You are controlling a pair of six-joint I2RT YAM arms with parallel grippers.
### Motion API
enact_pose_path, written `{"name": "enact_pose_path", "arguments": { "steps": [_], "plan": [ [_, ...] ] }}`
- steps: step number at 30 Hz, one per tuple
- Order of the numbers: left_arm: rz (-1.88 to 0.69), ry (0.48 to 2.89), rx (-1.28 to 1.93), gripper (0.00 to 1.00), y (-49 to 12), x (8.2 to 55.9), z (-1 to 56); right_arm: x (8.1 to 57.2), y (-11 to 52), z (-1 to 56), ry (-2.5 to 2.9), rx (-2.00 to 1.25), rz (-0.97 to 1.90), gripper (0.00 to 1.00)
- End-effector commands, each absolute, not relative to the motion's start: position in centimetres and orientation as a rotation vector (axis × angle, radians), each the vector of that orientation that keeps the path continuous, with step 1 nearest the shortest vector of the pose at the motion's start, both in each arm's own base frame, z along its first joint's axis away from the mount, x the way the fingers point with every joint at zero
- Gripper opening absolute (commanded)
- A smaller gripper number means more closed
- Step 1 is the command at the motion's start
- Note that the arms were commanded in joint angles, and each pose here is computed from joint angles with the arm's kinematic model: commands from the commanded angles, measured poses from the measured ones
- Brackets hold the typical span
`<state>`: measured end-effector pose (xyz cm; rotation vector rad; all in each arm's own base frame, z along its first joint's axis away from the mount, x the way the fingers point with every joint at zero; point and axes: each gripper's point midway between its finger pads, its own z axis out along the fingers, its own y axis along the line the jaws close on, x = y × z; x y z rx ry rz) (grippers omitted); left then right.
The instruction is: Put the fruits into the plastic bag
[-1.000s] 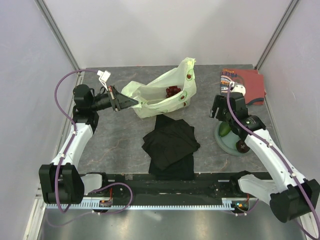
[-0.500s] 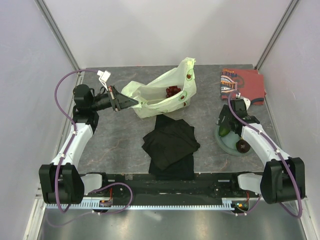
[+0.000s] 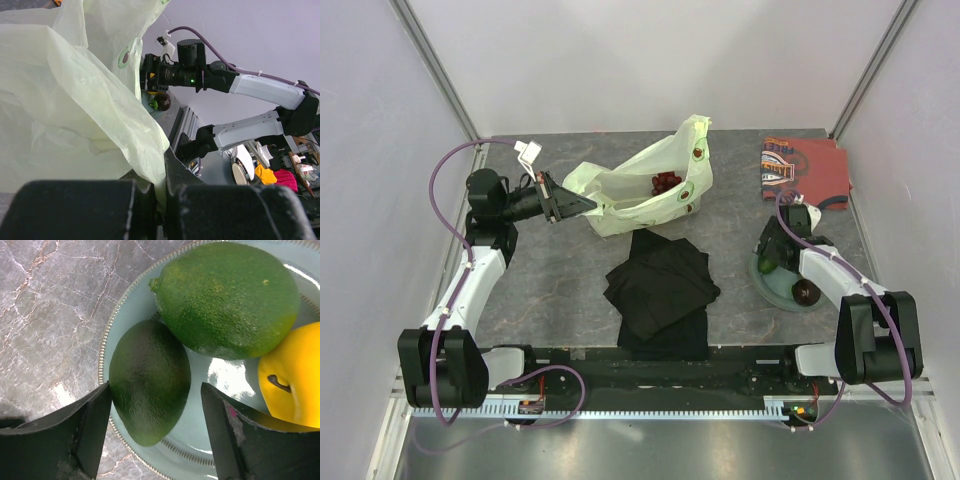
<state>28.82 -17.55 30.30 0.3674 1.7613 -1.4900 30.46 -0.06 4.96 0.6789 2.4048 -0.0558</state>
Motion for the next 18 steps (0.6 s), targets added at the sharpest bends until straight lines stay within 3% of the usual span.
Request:
{"name": "enact_pose_path", "arguments": {
  "steps": [1,14,18],
  "plan": [
    [-1.437,1.711,0.427,0.01,-17.5,28.9,31.4,31.2,0.0,4.6,2.372,0.703,-0.026,0.76],
    [-1.433,1.710,0.428,0.02,-17.5,28.9,31.5,31.2,1.0,6.4,2.342,0.681,0.062,0.37],
    [-1.435,1.713,0.425,0.02,-17.5,28.9,31.3,31.4,1.4,8.5,2.303,0.641,0.109,0.32]
  ]
}}
